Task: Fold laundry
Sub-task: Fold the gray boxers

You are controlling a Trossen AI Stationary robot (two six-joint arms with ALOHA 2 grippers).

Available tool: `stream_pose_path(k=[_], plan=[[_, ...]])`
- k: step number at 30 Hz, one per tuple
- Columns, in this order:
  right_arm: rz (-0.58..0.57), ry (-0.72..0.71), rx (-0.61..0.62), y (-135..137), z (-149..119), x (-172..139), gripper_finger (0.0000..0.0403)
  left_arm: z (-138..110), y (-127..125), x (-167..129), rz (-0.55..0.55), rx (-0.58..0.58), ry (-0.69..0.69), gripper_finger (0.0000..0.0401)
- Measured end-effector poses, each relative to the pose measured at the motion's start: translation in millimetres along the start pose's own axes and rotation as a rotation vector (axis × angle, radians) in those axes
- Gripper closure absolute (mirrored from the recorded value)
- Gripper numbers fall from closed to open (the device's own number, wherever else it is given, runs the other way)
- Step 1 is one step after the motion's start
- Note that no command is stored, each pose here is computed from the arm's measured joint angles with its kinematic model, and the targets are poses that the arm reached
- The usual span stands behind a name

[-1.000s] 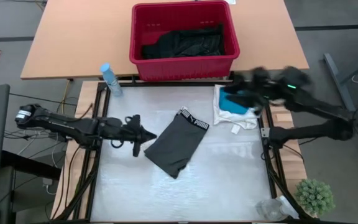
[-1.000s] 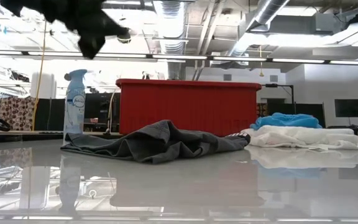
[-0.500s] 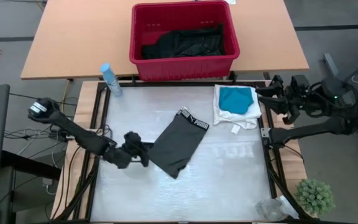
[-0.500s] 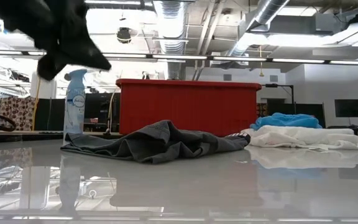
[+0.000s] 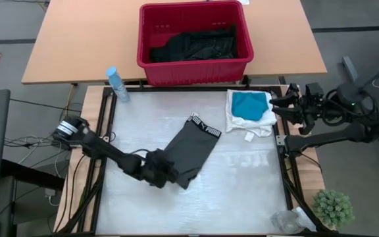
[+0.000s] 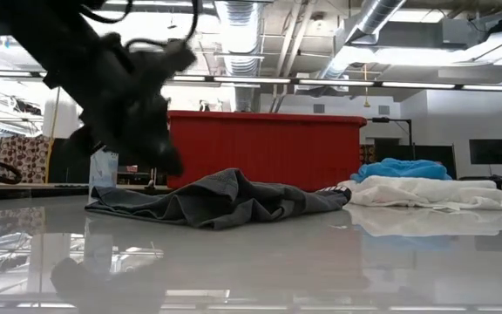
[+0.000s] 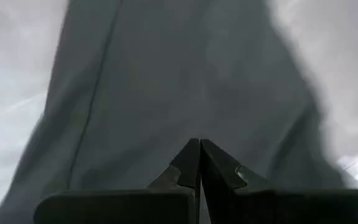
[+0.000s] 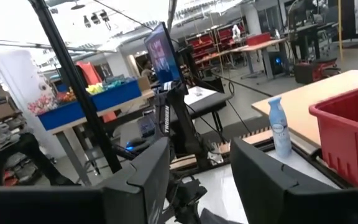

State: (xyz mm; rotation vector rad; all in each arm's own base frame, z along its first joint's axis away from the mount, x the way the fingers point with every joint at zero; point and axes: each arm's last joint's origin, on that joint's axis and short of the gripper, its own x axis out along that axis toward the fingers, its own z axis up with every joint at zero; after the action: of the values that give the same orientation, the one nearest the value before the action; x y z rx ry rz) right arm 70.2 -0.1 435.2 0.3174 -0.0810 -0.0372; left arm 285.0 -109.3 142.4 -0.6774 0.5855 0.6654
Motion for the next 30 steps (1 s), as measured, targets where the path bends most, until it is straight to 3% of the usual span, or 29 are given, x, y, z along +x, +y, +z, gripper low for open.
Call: stream_pose_path(k=[5, 12, 18, 22, 25, 30], plan=[[-0.006, 0.020, 0.006, -1, -2, -2, 0.0211, -15, 3, 14, 0.093, 0.024, 0.155, 0.0401], [-0.066, 0.126, 0.044, -5, -13, -4, 0.0211, -15, 15, 5, 0.192, 0.098, 0.303, 0.0401], [-0.327, 0.255, 0.147, -15, -31, 10, 0.0211, -2, 38, 3, 0.386, 0.168, 0.338, 0.0401], [-0.523, 0.359, 0.198, -22, -47, 28, 0.0211, 12, 41, 11, 0.387, 0.243, 0.351, 0.0401], [-0.671, 0.426, 0.233, -27, -61, 49, 0.0211, 28, 37, 16, 0.396, 0.380, 0.352, 0.0401], [-0.755, 0.548, 0.190, -31, -87, 100, 0.0211, 61, 36, 23, 0.437, 0.532, 0.334, 0.0401]])
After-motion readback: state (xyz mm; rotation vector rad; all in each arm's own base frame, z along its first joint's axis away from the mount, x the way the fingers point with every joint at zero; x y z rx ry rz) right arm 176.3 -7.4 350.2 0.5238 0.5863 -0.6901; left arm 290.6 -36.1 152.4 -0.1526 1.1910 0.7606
